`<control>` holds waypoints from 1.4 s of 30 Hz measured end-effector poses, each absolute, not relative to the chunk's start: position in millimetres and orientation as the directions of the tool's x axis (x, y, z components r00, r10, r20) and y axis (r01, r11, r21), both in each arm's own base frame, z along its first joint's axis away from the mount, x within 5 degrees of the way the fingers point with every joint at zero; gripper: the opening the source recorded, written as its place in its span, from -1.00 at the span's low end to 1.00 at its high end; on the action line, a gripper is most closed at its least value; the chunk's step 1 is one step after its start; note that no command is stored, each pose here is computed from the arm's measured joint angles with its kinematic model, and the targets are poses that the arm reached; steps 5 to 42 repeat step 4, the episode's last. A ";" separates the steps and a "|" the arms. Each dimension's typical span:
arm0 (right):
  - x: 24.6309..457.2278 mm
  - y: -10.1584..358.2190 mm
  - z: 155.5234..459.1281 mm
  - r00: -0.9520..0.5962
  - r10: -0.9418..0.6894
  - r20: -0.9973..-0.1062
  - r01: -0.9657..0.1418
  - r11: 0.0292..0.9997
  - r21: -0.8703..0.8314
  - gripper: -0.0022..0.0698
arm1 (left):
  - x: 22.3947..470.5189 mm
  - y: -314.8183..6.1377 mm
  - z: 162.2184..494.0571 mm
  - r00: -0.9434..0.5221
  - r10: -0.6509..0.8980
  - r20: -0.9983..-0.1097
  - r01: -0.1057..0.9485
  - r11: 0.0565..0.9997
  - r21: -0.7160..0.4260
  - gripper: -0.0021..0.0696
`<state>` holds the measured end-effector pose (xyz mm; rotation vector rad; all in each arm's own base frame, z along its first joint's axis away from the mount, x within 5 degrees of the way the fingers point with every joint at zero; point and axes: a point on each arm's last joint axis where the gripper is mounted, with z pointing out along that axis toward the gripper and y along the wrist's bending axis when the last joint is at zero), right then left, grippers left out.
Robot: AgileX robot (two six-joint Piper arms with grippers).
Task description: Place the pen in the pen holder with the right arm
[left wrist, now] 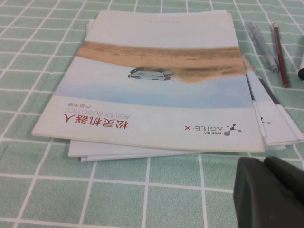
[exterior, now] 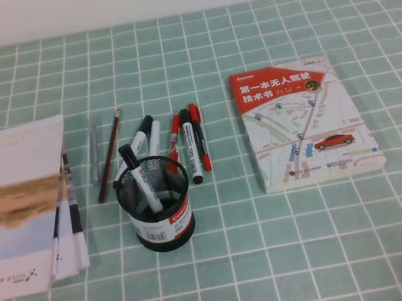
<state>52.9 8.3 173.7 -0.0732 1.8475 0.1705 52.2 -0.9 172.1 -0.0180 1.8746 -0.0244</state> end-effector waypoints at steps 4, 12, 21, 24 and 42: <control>52.9 8.3 173.7 -0.280 0.038 -0.959 -0.138 0.987 0.079 -0.99 | 52.2 -0.9 172.1 -0.299 -0.025 -0.954 0.000 1.000 -0.026 -0.95; 52.9 8.3 173.7 -0.280 0.038 -0.959 -0.138 0.987 0.079 -0.99 | 52.2 -0.9 172.1 -0.299 -0.025 -0.954 0.000 1.000 -0.026 -0.95; 52.9 8.3 173.7 -0.280 0.038 -0.959 -0.138 0.987 0.079 -0.99 | 52.2 -0.9 172.1 -0.299 -0.025 -0.954 0.000 1.000 -0.026 -0.95; 52.9 8.3 173.7 -0.280 0.038 -0.959 -0.138 0.987 0.079 -0.99 | 52.2 -0.9 172.1 -0.299 -0.025 -0.954 0.000 1.000 -0.026 -0.95; 52.9 8.3 173.7 -0.280 0.038 -0.959 -0.138 0.987 0.079 -0.99 | 52.2 -0.9 172.1 -0.299 -0.025 -0.954 0.000 1.000 -0.026 -0.95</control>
